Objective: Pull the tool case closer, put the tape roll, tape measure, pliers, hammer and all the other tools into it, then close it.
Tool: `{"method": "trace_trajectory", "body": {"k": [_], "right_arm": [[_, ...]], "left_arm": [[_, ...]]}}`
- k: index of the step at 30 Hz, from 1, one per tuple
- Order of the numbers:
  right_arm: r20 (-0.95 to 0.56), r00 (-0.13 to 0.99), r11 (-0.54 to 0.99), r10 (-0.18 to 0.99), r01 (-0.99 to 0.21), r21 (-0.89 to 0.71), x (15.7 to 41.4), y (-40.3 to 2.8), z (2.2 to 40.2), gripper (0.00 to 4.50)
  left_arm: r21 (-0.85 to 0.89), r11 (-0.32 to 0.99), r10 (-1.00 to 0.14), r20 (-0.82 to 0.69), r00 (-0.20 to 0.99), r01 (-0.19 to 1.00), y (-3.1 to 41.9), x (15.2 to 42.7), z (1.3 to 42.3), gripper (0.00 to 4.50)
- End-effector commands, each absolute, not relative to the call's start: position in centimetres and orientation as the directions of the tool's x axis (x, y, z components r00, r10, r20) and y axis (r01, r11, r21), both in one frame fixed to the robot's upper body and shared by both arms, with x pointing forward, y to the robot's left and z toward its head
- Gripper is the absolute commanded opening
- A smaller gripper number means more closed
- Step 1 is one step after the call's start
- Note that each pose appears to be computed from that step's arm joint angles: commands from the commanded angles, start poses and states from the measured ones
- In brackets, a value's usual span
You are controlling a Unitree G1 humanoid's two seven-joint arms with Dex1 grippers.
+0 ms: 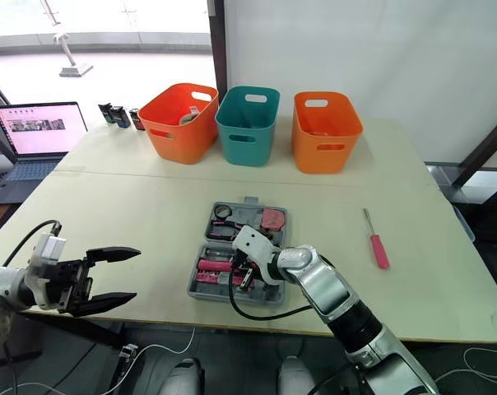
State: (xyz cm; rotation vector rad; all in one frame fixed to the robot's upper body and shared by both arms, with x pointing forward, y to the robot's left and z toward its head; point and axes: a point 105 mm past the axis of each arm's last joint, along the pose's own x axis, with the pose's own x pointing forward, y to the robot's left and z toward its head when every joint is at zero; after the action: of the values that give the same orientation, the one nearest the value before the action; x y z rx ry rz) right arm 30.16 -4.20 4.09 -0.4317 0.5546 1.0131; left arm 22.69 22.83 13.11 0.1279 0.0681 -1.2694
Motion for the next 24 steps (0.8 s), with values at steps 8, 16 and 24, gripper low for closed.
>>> {"method": "trace_trajectory", "body": {"k": [8, 16, 24], "right_arm": [[-0.924, 0.221, 0.573, 0.311, -0.820, -0.003, 25.8, -11.3, -6.8, 0.05], [-0.683, 0.395, 0.511, 0.615, -0.859, -0.037, 29.2, -5.6, 0.1, 0.05], [-0.185, 0.580, 0.530, 0.793, -0.808, -0.257, 31.6, -5.4, 14.9, 0.05]], "left_arm": [[0.106, 0.293, -0.945, -0.119, 0.305, 0.950, 23.0, 22.9, 14.6, 4.50], [0.098, 0.296, -0.945, -0.118, 0.306, 0.950, 22.9, 23.1, 14.6, 4.50], [0.086, 0.313, -0.939, -0.122, 0.322, 0.946, 22.9, 23.2, 14.4, 4.50]]}}
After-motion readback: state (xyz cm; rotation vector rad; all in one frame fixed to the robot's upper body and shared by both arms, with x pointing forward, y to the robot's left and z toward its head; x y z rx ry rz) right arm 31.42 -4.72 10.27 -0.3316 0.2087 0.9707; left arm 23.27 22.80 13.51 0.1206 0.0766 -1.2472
